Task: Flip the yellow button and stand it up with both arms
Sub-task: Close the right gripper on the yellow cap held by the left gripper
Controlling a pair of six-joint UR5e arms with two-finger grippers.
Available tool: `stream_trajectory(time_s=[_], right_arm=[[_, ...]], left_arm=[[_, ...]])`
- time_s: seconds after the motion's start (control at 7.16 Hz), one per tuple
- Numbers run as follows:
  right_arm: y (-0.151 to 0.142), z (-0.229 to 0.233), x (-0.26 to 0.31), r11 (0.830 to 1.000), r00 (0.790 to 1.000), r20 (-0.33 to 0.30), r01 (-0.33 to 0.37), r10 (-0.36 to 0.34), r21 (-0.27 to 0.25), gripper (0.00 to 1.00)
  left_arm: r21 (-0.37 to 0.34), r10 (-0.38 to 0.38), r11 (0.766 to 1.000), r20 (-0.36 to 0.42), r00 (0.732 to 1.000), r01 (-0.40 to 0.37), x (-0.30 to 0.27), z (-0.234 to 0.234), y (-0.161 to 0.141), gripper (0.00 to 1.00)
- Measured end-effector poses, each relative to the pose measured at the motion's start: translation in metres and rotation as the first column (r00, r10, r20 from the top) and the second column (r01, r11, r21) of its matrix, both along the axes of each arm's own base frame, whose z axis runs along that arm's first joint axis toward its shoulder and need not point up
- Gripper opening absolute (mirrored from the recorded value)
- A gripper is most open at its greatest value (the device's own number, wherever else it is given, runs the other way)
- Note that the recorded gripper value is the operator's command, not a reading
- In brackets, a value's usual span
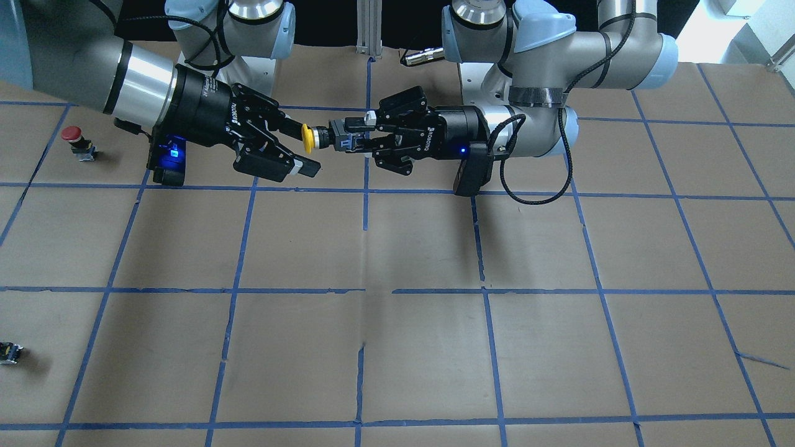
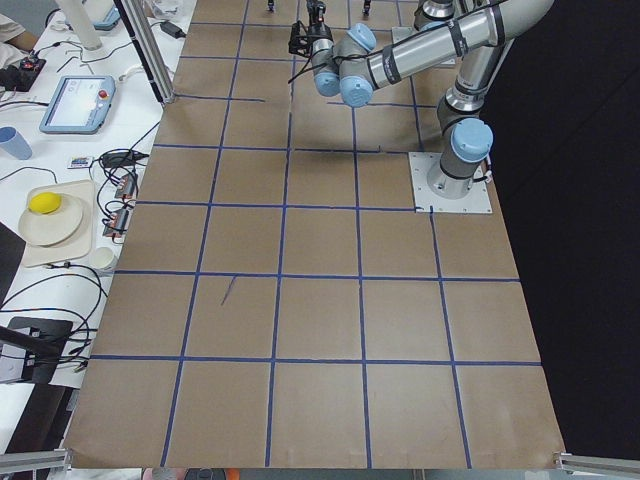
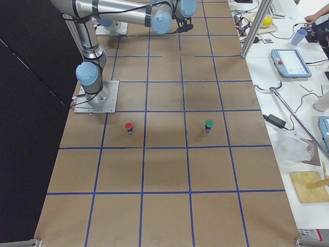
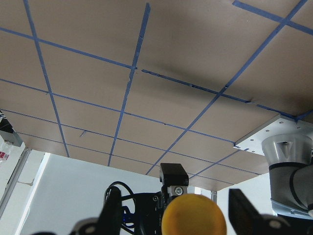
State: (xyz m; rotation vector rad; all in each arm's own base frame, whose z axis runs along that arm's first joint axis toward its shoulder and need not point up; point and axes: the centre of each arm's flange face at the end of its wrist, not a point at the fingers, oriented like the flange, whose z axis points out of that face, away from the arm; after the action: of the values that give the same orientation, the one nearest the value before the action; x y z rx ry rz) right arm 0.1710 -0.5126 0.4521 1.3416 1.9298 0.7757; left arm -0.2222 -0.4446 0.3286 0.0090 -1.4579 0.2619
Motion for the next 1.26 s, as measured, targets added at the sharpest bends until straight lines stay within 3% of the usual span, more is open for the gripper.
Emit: stream_trajectory(time_s=[0.28,0.56,0.7,0.84,1.26], right_arm=[[0.0001,0.0010,0.0001,1.000,1.000,0.003,0.001,-0.001,-0.003,0.26],[0.0000,0.0020,-0.0003,1.000,1.000,0.004,0.001,0.000,-0.007,0.23],[0.0000,0.0028,-0.0004,1.000,1.000,0.004,0.000,0.000,-0.009,0.21],[-0.0001,0.0032,-0.0004,1.000,1.000,0.004,0.000,0.000,-0.010,0.21],[-0.0007,0.0041,-0.0007,1.000,1.000,0.003,0.001,-0.001,-0.012,0.20]], left_arm=[[-0.001,-0.001,1.000,0.000,1.000,0.001,-0.0002,0.0008,0.0001,0.06],[-0.002,-0.001,1.000,0.000,1.000,0.001,-0.0005,0.0013,0.0001,0.09],[-0.003,-0.001,1.000,0.000,1.000,0.001,-0.0005,0.0014,0.0001,0.73],[-0.002,-0.001,1.000,-0.001,1.000,0.001,-0.0005,0.0014,0.0001,0.99],[0.050,-0.009,0.999,-0.010,1.000,0.010,-0.0006,0.0041,-0.0004,1.00]])
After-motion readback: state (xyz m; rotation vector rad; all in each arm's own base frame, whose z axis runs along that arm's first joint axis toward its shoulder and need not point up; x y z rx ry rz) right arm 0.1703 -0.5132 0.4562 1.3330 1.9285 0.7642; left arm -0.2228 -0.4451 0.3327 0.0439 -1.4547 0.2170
